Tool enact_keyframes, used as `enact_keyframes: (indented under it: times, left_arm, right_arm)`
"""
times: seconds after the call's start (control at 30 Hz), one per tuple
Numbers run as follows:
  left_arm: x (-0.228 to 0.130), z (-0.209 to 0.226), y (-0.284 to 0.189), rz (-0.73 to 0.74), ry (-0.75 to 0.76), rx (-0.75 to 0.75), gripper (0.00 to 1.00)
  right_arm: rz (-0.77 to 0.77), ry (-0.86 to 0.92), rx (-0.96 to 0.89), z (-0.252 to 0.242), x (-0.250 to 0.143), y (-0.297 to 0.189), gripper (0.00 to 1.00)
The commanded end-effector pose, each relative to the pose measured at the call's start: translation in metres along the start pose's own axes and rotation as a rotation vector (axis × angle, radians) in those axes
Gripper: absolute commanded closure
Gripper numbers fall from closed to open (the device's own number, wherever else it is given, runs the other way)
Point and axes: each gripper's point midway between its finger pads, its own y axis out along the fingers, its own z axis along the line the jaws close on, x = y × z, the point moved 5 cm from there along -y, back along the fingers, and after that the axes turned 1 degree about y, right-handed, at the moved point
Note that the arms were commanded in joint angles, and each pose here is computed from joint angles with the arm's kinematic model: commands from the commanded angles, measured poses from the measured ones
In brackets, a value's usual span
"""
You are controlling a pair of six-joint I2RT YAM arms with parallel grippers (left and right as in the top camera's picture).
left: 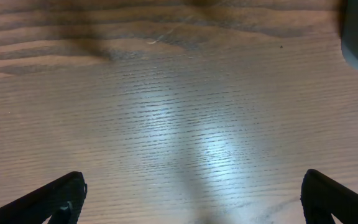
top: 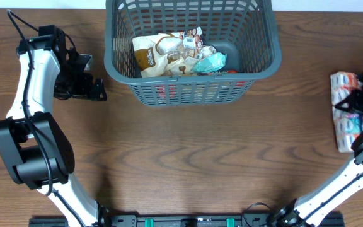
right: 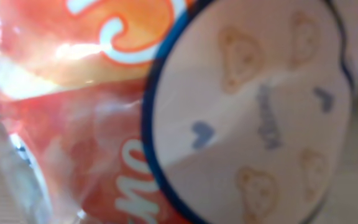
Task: Pack container
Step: 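Carry the Kleenex packs into the basket and release them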
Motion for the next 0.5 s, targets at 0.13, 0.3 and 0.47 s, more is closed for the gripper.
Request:
enact_keyframes:
  times: [0.13, 0.3, 0.47]
  left_arm:
    - [0.000, -0.002, 0.000, 0.001, -0.006, -0.002, 0.01]
    - [0.000, -0.002, 0.000, 0.001, -0.006, -0.002, 0.01]
    - [0.000, -0.002, 0.000, 0.001, -0.006, -0.002, 0.01]
  right_arm:
    - [-0.345, -0.177, 0.007, 0.103, 0.086, -0.111, 0.99]
    - [-0.587, -0.358, -0.033, 0.191, 0.114, -0.200, 0.99]
    - [-0.765, -0.608, -0.020, 0.284, 0.110, -0.263, 0.99]
